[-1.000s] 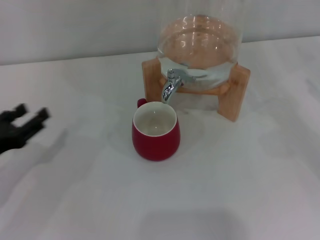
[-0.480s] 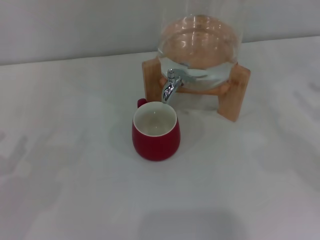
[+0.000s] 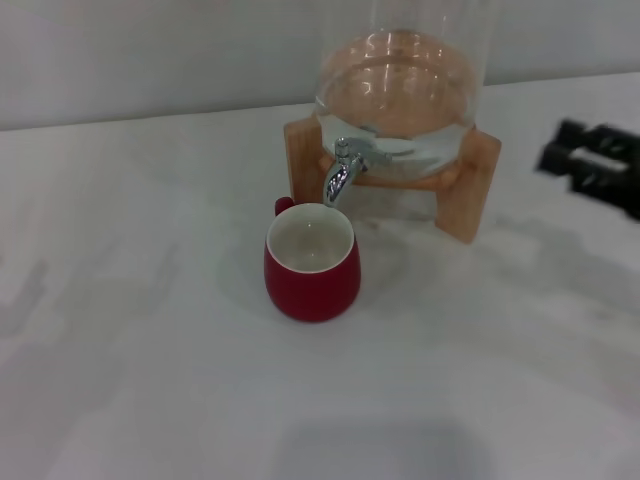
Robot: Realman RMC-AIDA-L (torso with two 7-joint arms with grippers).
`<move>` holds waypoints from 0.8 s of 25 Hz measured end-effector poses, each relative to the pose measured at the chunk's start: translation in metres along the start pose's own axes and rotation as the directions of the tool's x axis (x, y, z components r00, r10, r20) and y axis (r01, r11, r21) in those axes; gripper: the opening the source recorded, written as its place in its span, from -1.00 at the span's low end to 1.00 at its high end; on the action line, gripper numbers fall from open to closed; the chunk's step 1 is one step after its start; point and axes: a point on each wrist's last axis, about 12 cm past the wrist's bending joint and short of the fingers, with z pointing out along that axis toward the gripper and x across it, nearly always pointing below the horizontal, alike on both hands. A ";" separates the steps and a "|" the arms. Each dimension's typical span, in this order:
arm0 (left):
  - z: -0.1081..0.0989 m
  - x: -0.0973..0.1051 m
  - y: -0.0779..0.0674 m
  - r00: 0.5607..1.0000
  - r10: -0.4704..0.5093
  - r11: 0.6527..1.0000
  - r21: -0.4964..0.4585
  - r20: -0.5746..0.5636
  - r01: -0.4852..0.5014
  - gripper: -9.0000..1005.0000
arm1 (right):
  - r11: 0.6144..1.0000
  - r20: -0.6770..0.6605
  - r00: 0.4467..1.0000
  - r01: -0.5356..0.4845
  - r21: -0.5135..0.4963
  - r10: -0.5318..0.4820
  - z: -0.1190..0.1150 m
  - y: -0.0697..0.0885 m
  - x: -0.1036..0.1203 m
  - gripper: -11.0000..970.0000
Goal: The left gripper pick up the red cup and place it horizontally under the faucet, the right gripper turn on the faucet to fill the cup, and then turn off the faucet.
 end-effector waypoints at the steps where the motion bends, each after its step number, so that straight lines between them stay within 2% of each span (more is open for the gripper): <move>1: 0.000 -0.001 0.000 1.000 0.004 1.000 0.001 0.002 -0.004 0.33 | 1.000 -0.025 1.000 0.007 -0.021 -0.007 0.007 0.001 0.001 0.31; 7: -0.003 -0.009 0.001 0.999 0.014 1.000 -0.008 0.036 -0.014 0.33 | 0.998 -0.133 0.990 0.031 -0.052 -0.038 0.036 0.006 0.006 0.31; 14: -0.007 -0.011 0.004 0.998 0.011 1.000 -0.030 0.056 -0.010 0.33 | 0.996 -0.232 0.970 0.063 -0.059 -0.075 0.076 0.019 0.009 0.31; 20: -0.004 -0.012 0.007 0.999 0.023 0.999 -0.041 0.047 -0.021 0.33 | 0.996 -0.236 0.968 0.080 -0.035 -0.086 0.092 0.028 0.009 0.31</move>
